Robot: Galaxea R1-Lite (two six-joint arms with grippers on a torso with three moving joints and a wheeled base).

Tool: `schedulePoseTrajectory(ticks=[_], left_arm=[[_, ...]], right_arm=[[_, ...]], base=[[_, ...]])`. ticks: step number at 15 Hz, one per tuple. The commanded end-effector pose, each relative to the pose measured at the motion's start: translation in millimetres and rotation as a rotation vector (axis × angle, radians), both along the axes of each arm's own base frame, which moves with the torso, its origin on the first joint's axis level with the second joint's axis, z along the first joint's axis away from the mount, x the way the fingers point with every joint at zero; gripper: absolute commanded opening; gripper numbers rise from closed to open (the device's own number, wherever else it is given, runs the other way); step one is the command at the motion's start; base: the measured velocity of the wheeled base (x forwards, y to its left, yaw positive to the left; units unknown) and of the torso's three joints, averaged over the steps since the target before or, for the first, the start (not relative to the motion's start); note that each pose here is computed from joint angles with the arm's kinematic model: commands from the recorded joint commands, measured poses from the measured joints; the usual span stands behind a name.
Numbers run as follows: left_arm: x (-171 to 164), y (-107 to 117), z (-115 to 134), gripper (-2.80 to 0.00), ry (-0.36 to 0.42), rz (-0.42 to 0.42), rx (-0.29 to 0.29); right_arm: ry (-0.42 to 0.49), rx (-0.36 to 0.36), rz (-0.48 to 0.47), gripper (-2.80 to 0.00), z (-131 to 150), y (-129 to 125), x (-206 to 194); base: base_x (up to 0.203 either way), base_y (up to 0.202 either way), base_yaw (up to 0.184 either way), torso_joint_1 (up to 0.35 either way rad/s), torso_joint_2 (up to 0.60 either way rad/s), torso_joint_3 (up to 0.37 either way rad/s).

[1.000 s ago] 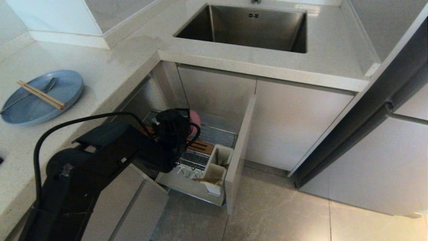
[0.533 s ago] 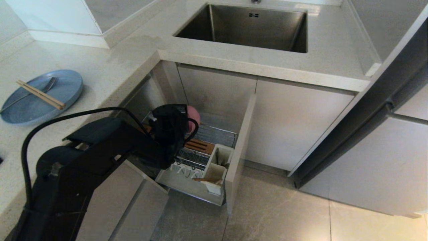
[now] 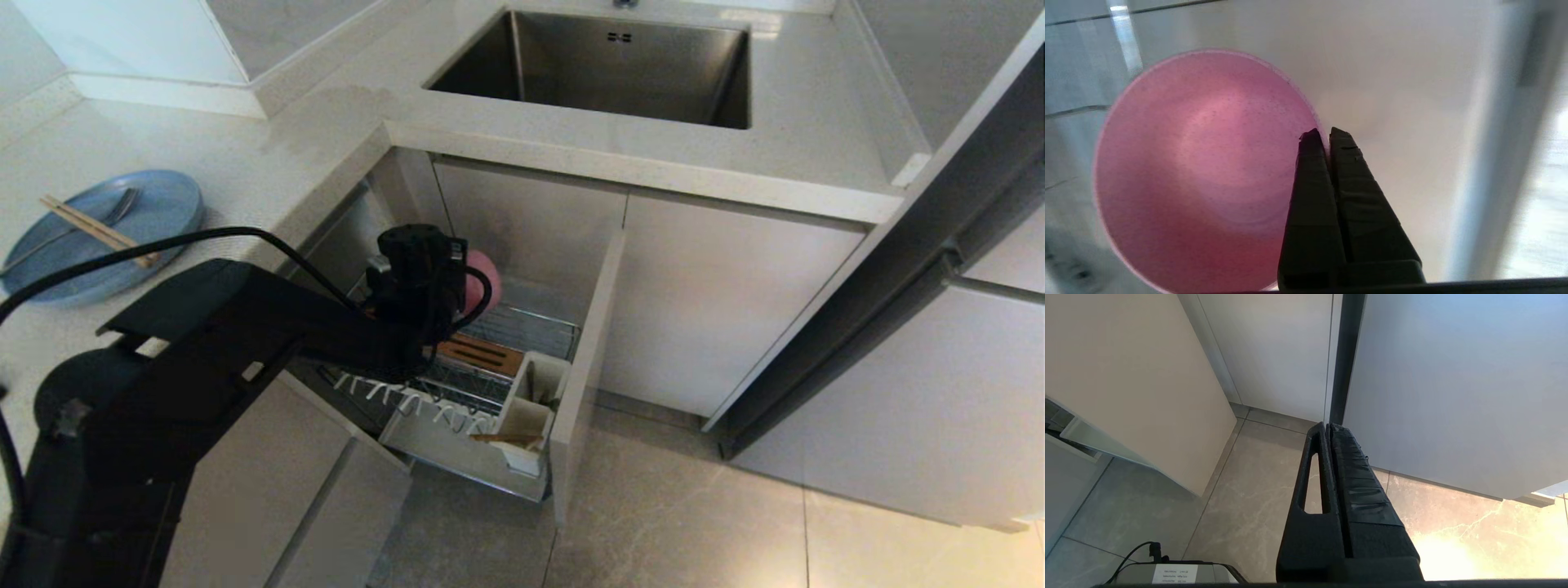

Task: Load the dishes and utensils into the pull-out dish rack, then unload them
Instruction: Pick up the bowl and place it in the cupboard

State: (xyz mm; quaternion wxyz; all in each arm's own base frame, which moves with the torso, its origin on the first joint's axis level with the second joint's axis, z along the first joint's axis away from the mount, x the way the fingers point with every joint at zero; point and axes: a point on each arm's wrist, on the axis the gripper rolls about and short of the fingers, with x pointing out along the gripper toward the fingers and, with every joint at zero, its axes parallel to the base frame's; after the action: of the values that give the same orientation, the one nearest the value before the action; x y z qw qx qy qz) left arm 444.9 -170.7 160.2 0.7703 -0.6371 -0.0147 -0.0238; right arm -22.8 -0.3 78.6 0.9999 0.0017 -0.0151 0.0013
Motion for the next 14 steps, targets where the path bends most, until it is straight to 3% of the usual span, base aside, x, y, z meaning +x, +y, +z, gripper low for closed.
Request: schedulePoseTrajectory(ticks=[1,3,6,8,14], left_arm=[[-6,1,13,-2.80,-0.044,0.002,-0.026],[-9,2,16,-2.80,-0.150,0.020,-0.065],[-21,6,14,-2.80,-0.348,0.027,-0.072],[-28,6,11,-2.80,-0.367,-0.016,-0.051],[-28,2,5,-2.80,-0.354,-0.033,-0.042]], right_arm=[[0.007,0.000,0.001,-2.80,-2,0,1],[0.007,0.000,0.001,-2.80,-2,0,1],[0.007,0.000,-0.001,-2.80,-2,0,1],[0.009,0.000,0.001,-2.80,-3,0,1],[0.007,0.000,0.001,-2.80,-2,0,1]], base=[[0.000,0.000,0.000,0.000,0.00,0.000],[0.000,0.000,0.000,0.000,0.00,0.000],[0.000,0.000,0.000,0.000,0.00,0.000],[0.000,0.000,0.000,0.000,0.00,0.000],[0.000,0.000,0.000,0.000,0.00,0.000]])
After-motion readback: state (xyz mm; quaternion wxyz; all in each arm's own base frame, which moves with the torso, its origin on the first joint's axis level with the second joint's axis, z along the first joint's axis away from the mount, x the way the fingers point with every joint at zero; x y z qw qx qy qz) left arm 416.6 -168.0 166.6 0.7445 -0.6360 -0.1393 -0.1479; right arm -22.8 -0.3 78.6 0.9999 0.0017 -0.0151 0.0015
